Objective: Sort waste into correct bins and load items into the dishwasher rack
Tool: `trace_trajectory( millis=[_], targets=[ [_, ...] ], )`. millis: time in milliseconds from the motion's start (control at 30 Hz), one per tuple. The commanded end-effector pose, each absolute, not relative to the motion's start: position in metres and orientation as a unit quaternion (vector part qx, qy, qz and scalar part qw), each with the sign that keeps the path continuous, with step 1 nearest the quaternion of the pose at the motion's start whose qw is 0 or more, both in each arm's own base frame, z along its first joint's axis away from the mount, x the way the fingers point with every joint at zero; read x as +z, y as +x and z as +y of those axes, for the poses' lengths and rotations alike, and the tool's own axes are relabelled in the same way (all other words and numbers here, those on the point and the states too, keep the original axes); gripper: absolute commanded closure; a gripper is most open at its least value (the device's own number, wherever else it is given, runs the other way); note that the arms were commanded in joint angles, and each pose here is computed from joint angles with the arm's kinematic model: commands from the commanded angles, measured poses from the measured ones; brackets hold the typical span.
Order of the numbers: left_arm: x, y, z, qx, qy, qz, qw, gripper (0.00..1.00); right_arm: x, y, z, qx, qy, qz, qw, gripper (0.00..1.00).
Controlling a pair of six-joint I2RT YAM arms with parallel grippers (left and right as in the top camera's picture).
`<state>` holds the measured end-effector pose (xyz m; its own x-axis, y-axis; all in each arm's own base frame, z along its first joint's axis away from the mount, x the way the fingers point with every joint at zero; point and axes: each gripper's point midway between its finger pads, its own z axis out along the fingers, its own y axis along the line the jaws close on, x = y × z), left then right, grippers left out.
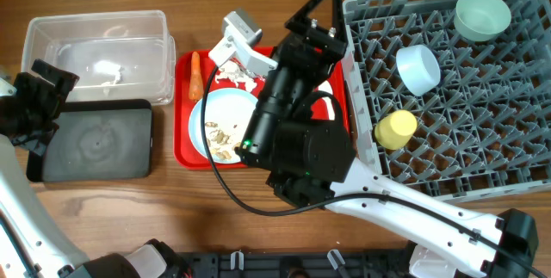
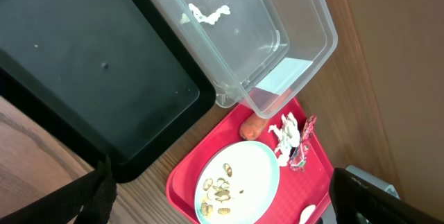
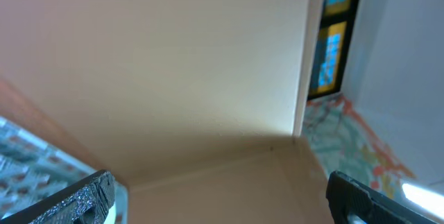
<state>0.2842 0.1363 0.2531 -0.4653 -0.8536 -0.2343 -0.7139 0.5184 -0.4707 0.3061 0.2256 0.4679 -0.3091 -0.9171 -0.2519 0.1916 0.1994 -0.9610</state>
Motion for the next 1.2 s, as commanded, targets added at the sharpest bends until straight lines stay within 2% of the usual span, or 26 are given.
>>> trace_trajectory(
  millis=[0, 300, 467, 567, 667, 800, 967, 1167],
  targets=[
    [0.254, 0.283, 0.139, -0.150, -0.469, 0.840, 0.229, 0.00, 0.485, 0.309, 0.245, -0.541, -0.315, 0.544, 0.558, 0.00],
    [0.254, 0.283, 0.139, -0.150, -0.469, 0.840, 0.229, 0.00, 0.485, 0.314, 0.306, -0.470, -0.382, 0.459, 0.650, 0.00],
    [0.254, 0.283, 0.139, -0.150, -0.469, 0.840, 0.229, 0.00, 0.463, 0.311, 0.352, -0.323, -0.417, 0.457, 0.716, 0.00],
    [0.254, 0.283, 0.139, -0.150, -0.469, 0.840, 0.229, 0.00, 0.452, 0.309, 0.365, -0.210, -0.391, 0.498, 0.745, 0.00],
    [0.254, 0.283, 0.139, -0.150, -0.468, 0.840, 0.229, 0.00, 0.428, 0.311, 0.369, -0.105, -0.347, 0.571, 0.736, 0.00],
    [0.254, 0.283, 0.139, -0.150, -0.469, 0.840, 0.229, 0.00, 0.379, 0.311, 0.367, 0.002, -0.313, 0.671, 0.672, 0.00],
    [0.254, 0.283, 0.139, -0.150, -0.469, 0.840, 0.229, 0.00, 0.309, 0.335, 0.302, 0.055, -0.194, 0.816, 0.542, 0.00],
    [0.254, 0.283, 0.139, -0.150, -0.468, 0.840, 0.229, 0.00, 0.280, 0.398, 0.135, 0.050, 0.016, 0.892, 0.449, 0.00]
  ],
)
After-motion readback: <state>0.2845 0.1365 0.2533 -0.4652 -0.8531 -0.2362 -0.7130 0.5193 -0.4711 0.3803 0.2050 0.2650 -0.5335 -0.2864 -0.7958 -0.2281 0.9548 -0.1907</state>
